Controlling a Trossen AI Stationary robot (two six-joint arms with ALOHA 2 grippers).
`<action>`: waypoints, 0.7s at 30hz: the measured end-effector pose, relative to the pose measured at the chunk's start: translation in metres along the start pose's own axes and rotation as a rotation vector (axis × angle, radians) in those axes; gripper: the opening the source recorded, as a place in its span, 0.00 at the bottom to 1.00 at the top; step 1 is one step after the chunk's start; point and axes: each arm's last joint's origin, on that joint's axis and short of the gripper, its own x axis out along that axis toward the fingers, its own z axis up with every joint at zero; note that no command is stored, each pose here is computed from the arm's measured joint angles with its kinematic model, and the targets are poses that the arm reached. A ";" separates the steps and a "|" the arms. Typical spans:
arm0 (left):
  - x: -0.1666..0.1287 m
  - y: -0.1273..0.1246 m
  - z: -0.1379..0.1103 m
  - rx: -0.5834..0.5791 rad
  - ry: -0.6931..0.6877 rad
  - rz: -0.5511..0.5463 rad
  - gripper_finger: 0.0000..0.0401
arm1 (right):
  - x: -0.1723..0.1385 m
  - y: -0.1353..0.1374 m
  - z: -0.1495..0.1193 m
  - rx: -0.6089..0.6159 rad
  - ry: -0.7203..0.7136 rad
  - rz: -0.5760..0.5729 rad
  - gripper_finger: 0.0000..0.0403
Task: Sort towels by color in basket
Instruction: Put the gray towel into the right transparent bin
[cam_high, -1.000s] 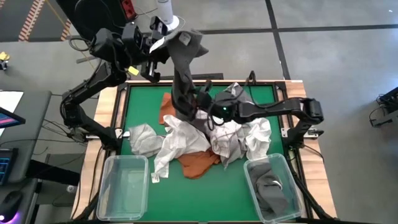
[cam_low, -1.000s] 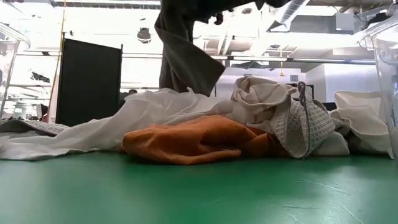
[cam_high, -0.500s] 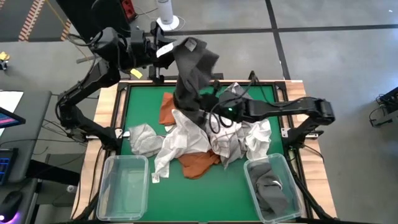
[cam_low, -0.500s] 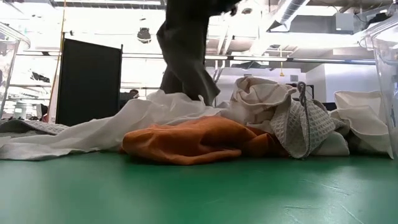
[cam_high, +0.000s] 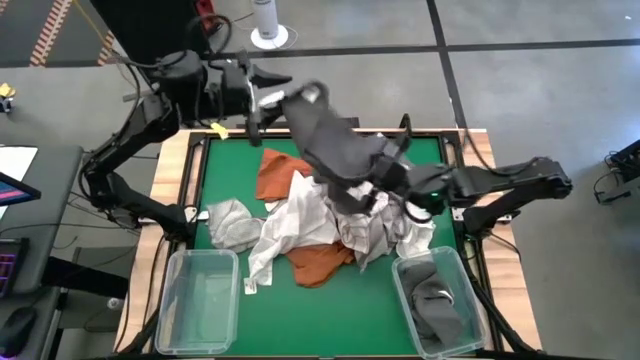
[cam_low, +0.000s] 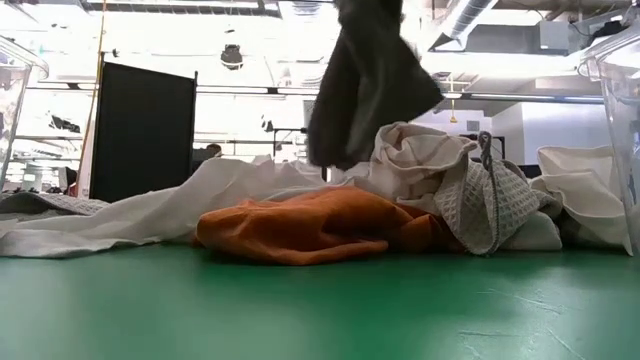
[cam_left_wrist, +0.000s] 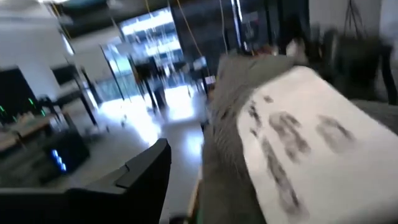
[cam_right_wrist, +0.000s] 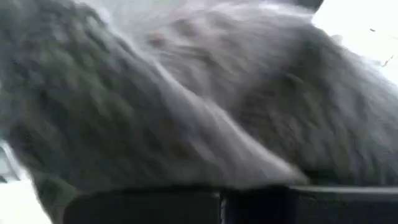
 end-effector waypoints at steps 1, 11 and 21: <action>0.000 -0.001 -0.003 0.005 0.032 -0.009 0.65 | -0.006 -0.004 0.003 0.015 -0.016 0.004 0.05; 0.005 -0.010 -0.039 0.019 0.256 -0.080 0.65 | -0.076 -0.031 0.021 0.127 -0.177 0.156 0.05; -0.009 -0.014 -0.040 0.004 0.236 -0.127 0.65 | -0.128 -0.025 0.022 0.106 -0.255 0.397 0.07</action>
